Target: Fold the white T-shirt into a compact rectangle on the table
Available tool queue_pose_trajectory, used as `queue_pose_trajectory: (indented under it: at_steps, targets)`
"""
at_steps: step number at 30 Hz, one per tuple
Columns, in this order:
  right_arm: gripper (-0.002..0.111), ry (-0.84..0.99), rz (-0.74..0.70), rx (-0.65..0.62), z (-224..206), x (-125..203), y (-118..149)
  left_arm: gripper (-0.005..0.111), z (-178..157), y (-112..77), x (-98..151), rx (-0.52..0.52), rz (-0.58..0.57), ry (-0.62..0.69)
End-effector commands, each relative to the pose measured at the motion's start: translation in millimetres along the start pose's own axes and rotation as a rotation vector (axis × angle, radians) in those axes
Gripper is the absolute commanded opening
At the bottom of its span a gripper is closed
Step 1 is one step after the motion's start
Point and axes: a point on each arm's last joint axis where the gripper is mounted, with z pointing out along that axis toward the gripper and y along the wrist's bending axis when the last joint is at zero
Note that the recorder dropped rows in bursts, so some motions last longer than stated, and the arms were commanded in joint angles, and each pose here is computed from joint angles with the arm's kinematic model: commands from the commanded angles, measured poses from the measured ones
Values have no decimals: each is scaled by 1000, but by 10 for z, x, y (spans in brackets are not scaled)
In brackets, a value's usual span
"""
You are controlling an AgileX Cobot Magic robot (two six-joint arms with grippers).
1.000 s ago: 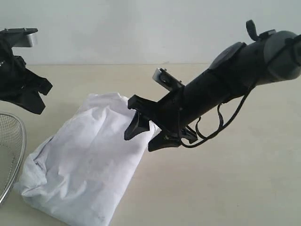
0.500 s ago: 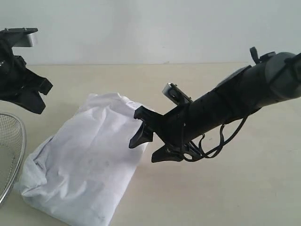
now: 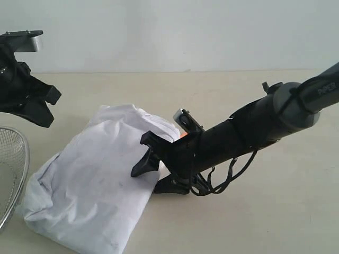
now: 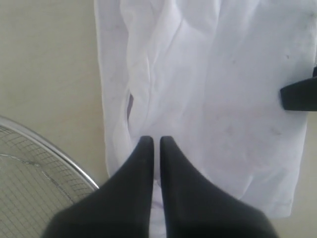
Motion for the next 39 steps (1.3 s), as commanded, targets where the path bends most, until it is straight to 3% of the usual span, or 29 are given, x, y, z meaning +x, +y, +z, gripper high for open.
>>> queue_pose_trajectory:
  at_steps: [1,9,11,16,17,23,31,35,39]
  targets:
    - [58,-4,-3,-7,76,4,-66,4,3,4,-18,5,-3,-10]
    - [56,-35,-61,-20,101,-26,-84,4,3,4,-18,5,-3,-10]
    - [46,-42,-93,-16,101,-32,-87,4,3,4,-18,5,-3,-10]
    - [3,-44,-168,-12,101,-33,-88,4,4,2,-12,7,-3,-4]
    - [0,-43,-173,-14,97,-35,-90,4,4,2,-12,7,-3,-4]
    - [0,26,-279,8,27,-5,-97,4,3,-2,-2,12,-3,7]
    - [0,154,-224,-8,-500,-177,-337,4,3,-27,0,39,0,10]
    - [0,216,-219,-27,-792,-249,-538,4,-5,-115,-19,137,-3,-11]
    - [0,210,-223,34,-1016,-331,-768,4,-1,-324,-16,256,45,7]
